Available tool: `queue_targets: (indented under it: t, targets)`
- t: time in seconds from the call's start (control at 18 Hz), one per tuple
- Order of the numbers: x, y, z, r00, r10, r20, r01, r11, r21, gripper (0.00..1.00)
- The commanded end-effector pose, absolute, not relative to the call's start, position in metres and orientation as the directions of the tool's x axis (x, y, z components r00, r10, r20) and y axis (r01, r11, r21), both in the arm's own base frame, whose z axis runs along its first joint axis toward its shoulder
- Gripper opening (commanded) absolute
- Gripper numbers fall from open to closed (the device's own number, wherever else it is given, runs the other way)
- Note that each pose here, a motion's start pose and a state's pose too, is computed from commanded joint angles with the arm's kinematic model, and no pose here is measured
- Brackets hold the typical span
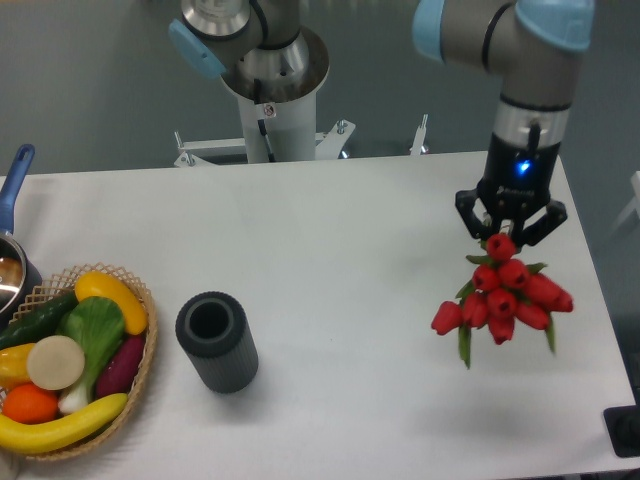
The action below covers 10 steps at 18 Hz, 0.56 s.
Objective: Pick up the flowers from the vase
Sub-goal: 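Carry the held tulips away from the vase over the open table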
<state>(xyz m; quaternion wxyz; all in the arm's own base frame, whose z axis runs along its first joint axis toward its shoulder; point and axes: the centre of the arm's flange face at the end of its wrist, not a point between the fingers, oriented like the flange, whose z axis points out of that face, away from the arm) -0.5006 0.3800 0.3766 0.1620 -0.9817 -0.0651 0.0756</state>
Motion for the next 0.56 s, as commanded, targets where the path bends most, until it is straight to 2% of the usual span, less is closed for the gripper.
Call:
queue_targets:
  t: [0.11,0.56]
  targets:
    - [-0.5043,0.3862,0.3654,0.981,0.145,-0.13,0.102,-0.951,-0.291,0.09]
    - [-0.505,0.3853,0.3643,0.982,0.137,-0.127,0.102,-0.962,-0.254,0.07]
